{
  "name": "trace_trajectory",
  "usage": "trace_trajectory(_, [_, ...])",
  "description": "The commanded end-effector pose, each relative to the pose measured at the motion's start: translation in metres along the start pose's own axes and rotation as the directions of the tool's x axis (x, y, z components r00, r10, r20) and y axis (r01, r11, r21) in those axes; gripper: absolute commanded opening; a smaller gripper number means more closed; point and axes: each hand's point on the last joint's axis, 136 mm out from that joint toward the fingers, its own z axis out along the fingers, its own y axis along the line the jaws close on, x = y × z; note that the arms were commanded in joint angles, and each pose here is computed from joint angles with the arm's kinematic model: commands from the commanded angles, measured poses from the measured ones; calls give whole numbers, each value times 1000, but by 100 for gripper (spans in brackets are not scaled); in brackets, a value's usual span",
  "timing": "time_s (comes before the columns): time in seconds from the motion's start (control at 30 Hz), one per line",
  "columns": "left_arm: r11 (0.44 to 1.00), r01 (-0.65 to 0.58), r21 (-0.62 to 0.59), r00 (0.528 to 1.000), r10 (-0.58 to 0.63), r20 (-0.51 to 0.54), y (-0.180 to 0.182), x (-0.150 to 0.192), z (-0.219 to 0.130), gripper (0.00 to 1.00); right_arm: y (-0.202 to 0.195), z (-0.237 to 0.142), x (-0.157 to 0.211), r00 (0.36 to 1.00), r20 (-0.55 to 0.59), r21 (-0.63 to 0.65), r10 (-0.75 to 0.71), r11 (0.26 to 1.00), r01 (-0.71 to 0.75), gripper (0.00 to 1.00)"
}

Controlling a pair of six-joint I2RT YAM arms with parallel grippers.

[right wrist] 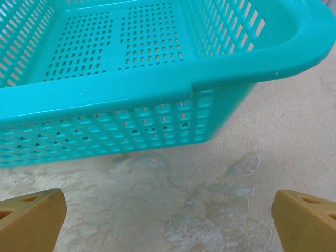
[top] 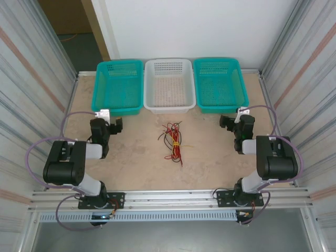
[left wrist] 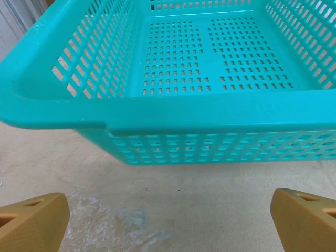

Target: Untangle the cables

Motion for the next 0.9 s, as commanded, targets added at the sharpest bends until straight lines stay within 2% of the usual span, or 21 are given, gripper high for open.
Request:
trace_trajectory(0.0, [1000,-2,10,1000,2,25,-1,-12,1,99,1,-1,-8,1000,25,-5,-18,1000,19,99])
trace_trajectory(0.87, [1000,-1,12,1000,0,24,0,-11,1,99,0,-1,-8,1000,23,-6,-15,1000,15,99])
